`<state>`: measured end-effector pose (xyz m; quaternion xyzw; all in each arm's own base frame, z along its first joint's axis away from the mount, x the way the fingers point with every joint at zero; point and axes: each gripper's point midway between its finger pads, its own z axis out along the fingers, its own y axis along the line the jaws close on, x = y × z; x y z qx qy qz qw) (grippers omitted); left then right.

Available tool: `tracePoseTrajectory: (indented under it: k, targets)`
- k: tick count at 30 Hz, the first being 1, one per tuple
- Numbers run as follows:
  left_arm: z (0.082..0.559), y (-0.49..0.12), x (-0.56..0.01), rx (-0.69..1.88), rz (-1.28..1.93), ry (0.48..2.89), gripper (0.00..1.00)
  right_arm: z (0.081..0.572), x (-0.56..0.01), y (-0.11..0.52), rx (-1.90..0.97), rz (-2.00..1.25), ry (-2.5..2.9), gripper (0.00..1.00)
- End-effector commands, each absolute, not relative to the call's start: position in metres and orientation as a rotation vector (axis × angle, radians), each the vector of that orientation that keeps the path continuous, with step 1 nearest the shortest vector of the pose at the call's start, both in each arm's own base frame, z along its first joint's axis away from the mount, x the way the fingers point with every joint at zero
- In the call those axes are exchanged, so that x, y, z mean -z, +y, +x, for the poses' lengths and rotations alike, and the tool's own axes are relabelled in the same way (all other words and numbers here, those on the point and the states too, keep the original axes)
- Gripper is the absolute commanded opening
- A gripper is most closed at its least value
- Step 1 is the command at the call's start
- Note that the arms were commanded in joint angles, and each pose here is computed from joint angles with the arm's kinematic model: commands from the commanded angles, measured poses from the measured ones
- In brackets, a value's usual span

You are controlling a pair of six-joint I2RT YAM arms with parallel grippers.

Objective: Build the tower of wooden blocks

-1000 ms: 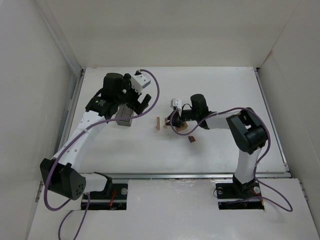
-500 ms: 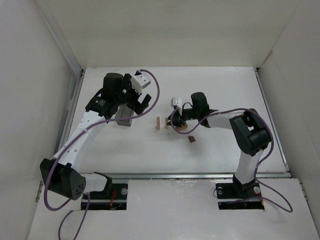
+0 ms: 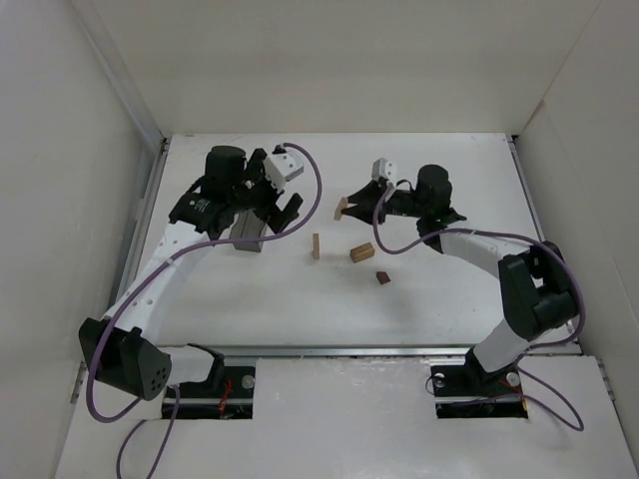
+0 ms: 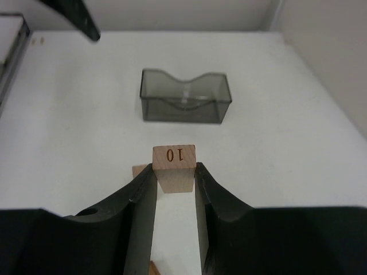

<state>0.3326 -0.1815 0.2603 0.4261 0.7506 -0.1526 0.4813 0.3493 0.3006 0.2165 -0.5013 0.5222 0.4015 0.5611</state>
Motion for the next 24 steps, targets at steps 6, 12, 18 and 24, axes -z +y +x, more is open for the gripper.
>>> tracePoseTrajectory:
  k: [6, 12, 18, 24]
  targets:
    - [0.293, -0.248, -0.330, 0.665, 1.352, 1.481, 1.00, 0.308, -0.343, 0.300, -1.052, -1.103, 0.781, 0.16]
    - [0.298, -0.265, -0.342, 0.725, 1.373, 1.428, 0.99, 0.285, -0.363, 0.295, -1.131, -1.058, 0.656, 0.16]
    - [0.289, -0.277, -0.334, 0.738, 1.445, 1.380, 0.86, 0.275, -0.368, 0.292, -1.154, -1.055, 0.625, 0.15]
    - [0.282, -0.288, -0.333, 0.766, 1.480, 1.357, 0.76, 0.263, -0.378, 0.291, -1.164, -1.054, 0.583, 0.15]
